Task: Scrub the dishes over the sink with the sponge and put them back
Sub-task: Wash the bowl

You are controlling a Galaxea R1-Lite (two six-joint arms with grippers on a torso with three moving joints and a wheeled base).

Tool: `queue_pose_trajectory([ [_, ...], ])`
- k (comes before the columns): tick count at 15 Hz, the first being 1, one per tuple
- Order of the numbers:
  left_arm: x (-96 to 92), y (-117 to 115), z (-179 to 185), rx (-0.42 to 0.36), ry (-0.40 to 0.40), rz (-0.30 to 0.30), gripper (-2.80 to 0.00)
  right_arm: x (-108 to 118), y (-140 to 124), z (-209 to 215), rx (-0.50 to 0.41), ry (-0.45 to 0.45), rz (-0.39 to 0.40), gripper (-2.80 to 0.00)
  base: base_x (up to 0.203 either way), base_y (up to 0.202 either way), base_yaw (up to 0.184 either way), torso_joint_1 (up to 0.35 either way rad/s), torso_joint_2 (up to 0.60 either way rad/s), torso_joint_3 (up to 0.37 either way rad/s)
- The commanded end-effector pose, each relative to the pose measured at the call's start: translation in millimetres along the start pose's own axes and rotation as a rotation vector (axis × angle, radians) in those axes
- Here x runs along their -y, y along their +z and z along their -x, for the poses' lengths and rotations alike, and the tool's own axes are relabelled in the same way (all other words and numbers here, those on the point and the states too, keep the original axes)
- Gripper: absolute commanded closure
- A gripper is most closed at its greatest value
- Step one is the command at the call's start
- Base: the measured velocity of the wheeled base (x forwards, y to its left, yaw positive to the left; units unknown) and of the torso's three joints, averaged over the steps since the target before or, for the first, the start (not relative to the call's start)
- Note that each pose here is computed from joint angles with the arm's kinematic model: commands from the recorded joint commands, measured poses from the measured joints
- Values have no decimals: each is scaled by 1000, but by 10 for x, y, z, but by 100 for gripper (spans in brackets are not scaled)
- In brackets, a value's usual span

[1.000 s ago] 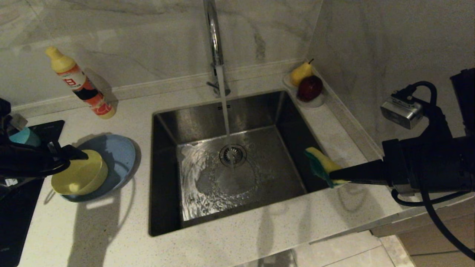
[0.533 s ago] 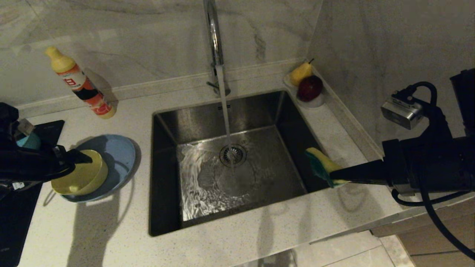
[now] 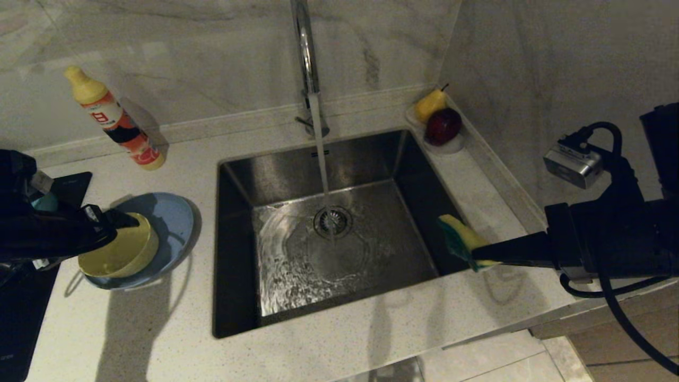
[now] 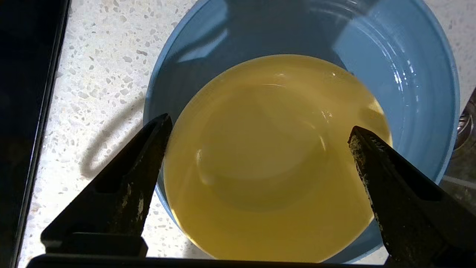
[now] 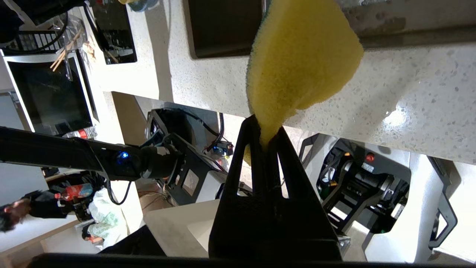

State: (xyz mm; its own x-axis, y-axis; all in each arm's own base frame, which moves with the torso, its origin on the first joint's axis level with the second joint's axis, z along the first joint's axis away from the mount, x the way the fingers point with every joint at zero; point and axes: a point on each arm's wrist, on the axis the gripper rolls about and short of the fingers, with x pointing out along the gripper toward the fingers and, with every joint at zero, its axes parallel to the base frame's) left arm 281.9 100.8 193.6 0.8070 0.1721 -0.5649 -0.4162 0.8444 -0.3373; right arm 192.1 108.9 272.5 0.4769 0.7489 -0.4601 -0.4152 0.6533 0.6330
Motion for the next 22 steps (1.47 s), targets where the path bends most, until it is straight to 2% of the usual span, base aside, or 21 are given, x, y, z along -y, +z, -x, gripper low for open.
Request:
queue_pose_trajectory([
  [1, 0, -54, -31, -11, -4, 0, -280, 11, -4, -17, -11, 3, -7, 0, 0, 0, 0, 0, 0, 0],
  [4, -3, -96, -46, -42, -54, 5, -280, 14, 1, -19, -10, 2, -8, 0, 0, 0, 0, 0, 0, 0],
  [9, 31, -90, -36, -39, -66, 16, -280, 22, 1, -18, -9, -1, -10, 0, 0, 0, 0, 0, 0, 0],
  [22, 4, -96, -156, -46, -14, 6, -280, 19, 8, -13, -6, 1, -1, 0, 0, 0, 0, 0, 0, 0],
])
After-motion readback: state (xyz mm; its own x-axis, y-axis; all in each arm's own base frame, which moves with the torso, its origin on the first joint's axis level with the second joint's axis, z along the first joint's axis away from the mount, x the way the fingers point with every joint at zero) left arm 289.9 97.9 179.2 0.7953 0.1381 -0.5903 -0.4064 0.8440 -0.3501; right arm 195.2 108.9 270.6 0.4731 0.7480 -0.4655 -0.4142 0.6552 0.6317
